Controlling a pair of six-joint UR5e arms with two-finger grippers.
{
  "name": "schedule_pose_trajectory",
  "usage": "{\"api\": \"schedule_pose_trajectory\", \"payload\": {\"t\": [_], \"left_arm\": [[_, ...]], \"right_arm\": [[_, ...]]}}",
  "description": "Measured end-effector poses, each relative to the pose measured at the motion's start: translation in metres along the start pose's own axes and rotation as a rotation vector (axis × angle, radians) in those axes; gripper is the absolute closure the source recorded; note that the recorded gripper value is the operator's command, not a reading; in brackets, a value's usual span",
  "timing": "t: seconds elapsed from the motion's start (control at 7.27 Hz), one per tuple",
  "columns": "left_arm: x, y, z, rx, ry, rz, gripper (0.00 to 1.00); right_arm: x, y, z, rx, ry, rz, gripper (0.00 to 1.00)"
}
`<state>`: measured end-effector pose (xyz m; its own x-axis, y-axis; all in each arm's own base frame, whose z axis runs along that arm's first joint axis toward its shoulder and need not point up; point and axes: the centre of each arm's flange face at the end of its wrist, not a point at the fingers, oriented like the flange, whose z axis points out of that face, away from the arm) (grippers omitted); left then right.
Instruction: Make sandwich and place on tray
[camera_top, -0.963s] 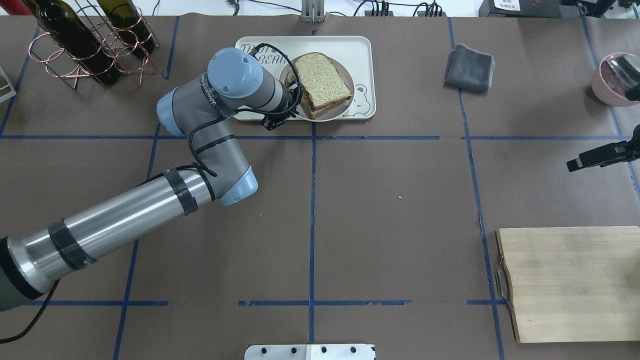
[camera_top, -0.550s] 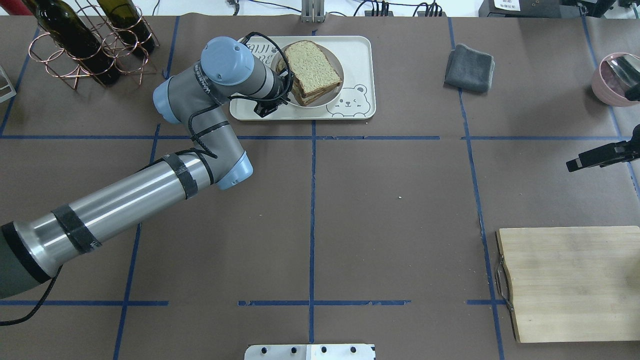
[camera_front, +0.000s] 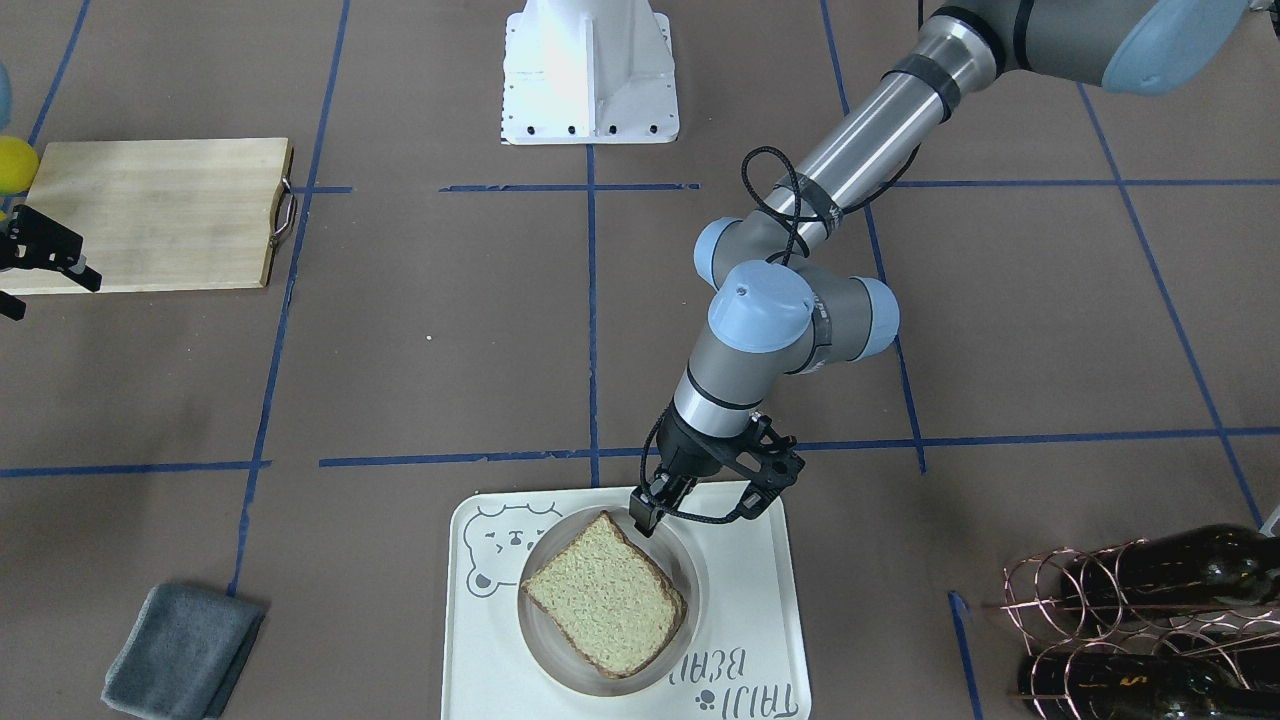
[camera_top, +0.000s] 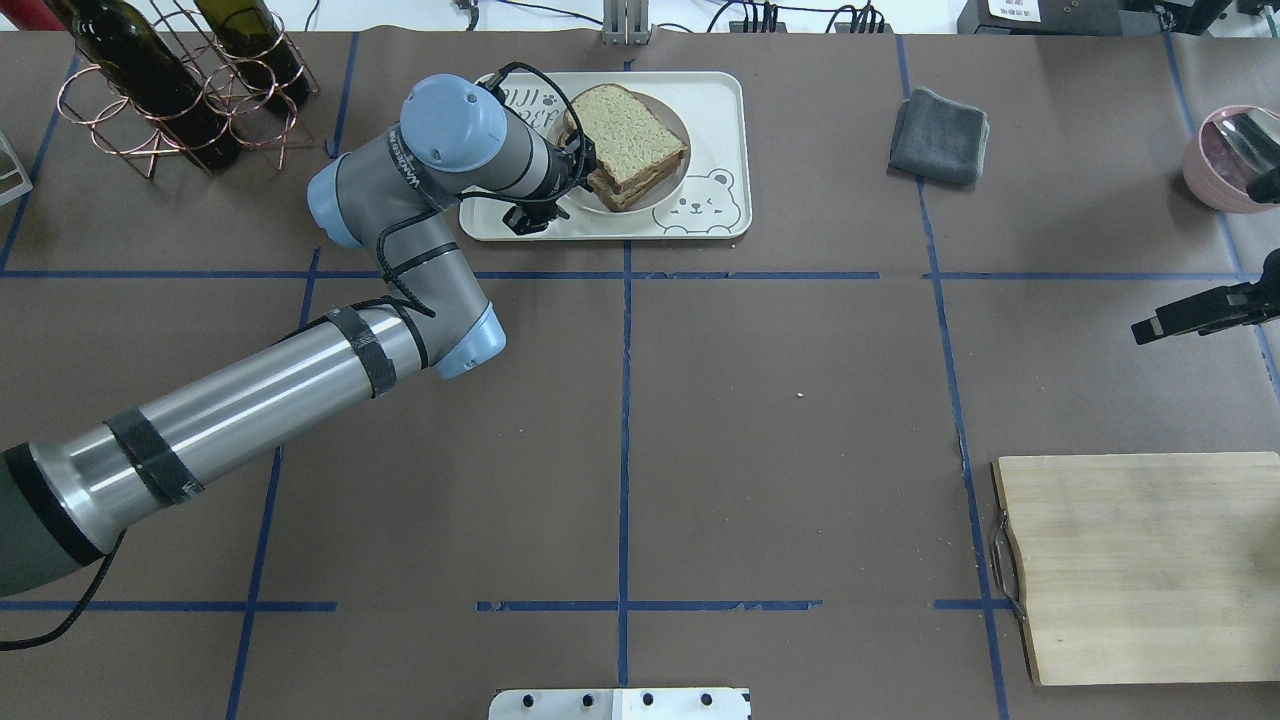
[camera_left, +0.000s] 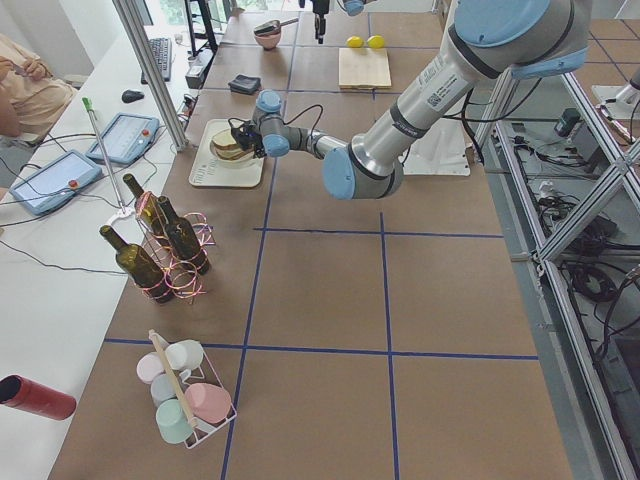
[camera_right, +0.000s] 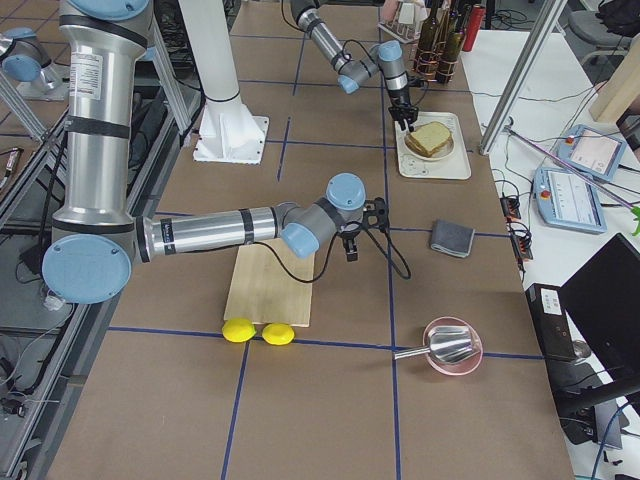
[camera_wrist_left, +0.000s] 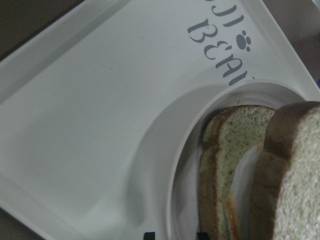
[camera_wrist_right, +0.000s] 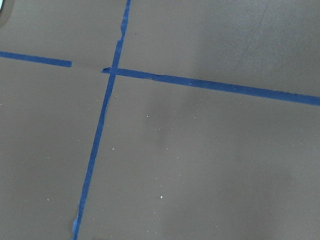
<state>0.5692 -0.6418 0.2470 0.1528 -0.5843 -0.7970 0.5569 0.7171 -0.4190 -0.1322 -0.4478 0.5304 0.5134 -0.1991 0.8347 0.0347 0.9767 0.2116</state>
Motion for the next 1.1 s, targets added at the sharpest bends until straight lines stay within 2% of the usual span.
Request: {"api": "schedule_pose_trajectory", "payload": {"t": [0.28, 0.41, 0.55, 0.69, 0.83, 0.96, 1.1], "left_arm": [[-0.030, -0.020, -0.025, -0.016, 0.020, 0.077, 0.55], [-0.064, -0.038, -0.049, -0.054, 0.023, 0.144, 0.55], [-0.102, -0.061, -0.080, -0.097, 0.026, 0.247, 0.53], [-0.149, -0.090, -0.117, -0.121, 0.028, 0.385, 0.46], [-0.200, -0.121, -0.155, -0.122, 0.021, 0.536, 0.45], [-0.247, -0.157, -0.191, -0.109, 0.005, 0.668, 0.40], [-0.295, -0.203, -0.231, -0.088, -0.023, 0.794, 0.15]], "right_arm": [[0.001, -0.002, 0.000, -0.002, 0.002, 0.005, 0.00], [0.002, -0.007, -0.002, -0.005, 0.012, 0.023, 0.00], [0.006, -0.016, -0.008, -0.010, 0.029, 0.059, 0.00], [0.017, -0.022, -0.017, -0.008, 0.052, 0.094, 0.00], [0.038, -0.028, -0.029, -0.002, 0.083, 0.106, 0.00], [0.065, -0.033, -0.043, -0.006, 0.117, 0.092, 0.00], [0.093, -0.037, -0.061, -0.025, 0.149, 0.076, 0.00]]}}
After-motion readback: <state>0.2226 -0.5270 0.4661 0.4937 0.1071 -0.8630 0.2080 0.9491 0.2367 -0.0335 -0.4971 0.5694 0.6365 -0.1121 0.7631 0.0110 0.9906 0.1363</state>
